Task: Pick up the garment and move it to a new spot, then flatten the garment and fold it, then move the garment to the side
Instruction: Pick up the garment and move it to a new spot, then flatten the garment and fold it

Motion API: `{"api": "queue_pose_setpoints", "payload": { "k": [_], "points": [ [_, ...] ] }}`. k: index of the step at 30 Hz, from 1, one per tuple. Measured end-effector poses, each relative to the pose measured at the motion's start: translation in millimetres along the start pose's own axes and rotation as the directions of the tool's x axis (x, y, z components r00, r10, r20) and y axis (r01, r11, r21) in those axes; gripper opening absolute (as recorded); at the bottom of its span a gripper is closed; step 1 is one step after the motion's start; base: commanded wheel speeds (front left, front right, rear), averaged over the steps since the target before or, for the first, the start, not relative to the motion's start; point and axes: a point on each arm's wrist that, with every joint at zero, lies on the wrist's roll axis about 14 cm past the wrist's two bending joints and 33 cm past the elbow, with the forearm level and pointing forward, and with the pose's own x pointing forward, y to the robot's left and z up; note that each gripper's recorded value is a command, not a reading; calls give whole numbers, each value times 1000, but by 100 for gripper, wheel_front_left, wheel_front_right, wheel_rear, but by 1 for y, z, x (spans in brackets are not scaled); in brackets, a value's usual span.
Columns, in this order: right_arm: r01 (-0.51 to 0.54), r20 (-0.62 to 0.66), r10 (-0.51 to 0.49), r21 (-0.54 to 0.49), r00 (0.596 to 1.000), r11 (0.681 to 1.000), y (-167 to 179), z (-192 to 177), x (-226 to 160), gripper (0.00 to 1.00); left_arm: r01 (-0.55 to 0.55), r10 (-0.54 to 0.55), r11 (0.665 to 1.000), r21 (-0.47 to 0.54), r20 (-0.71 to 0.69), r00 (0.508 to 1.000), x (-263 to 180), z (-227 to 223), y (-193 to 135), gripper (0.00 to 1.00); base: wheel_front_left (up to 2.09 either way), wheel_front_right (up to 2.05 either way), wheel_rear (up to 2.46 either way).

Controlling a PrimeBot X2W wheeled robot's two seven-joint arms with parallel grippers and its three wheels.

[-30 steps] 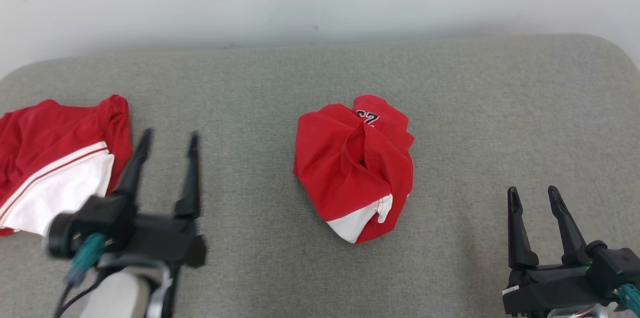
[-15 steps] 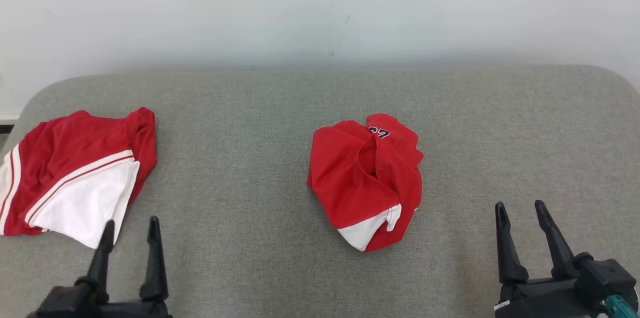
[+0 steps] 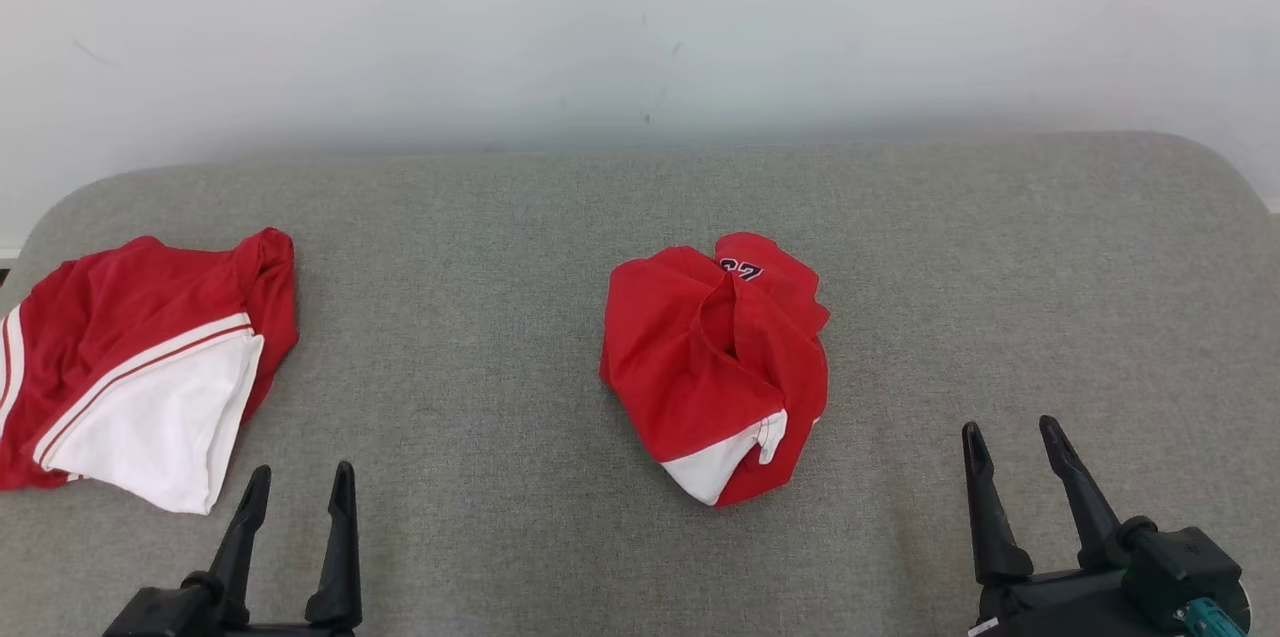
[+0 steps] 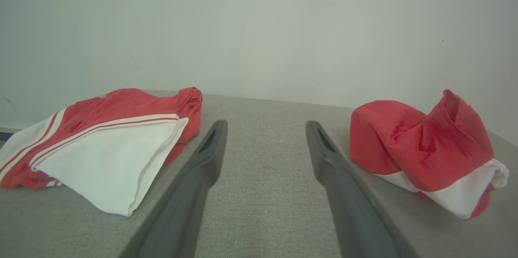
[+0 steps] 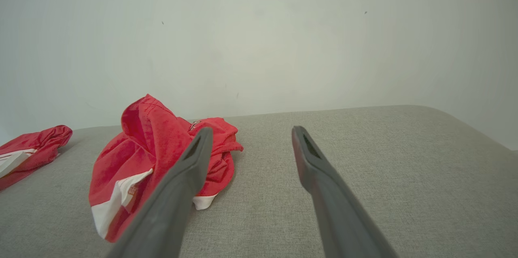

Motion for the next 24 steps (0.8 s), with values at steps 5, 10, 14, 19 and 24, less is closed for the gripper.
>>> {"api": "queue_pose_setpoints", "payload": {
  "k": [5,10,14,19,24],
  "points": [
    [-2,-7,2,5,1000,1000,1,-2,-1,100,-7,7,1000,1,-7,1000,-1,-2,3,100,0,0,0],
    [-6,-9,6,6,1000,1000,2,-3,0,100,-5,5,1000,5,-12,1000,-3,-4,2,100,0,0,0],
    [-10,-11,10,8,1000,1000,4,-4,0,100,-7,7,1000,3,-13,1000,-4,-4,2,100,0,0,0],
    [-12,-17,12,8,1000,1000,4,-5,-1,100,3,-3,1000,5,-18,1000,-4,-5,0,100,0,0,0],
    [-12,-18,12,9,1000,1000,4,-6,-1,100,4,-4,1000,12,-19,1000,-4,-5,0,100,0,0,0]
  ]
}}
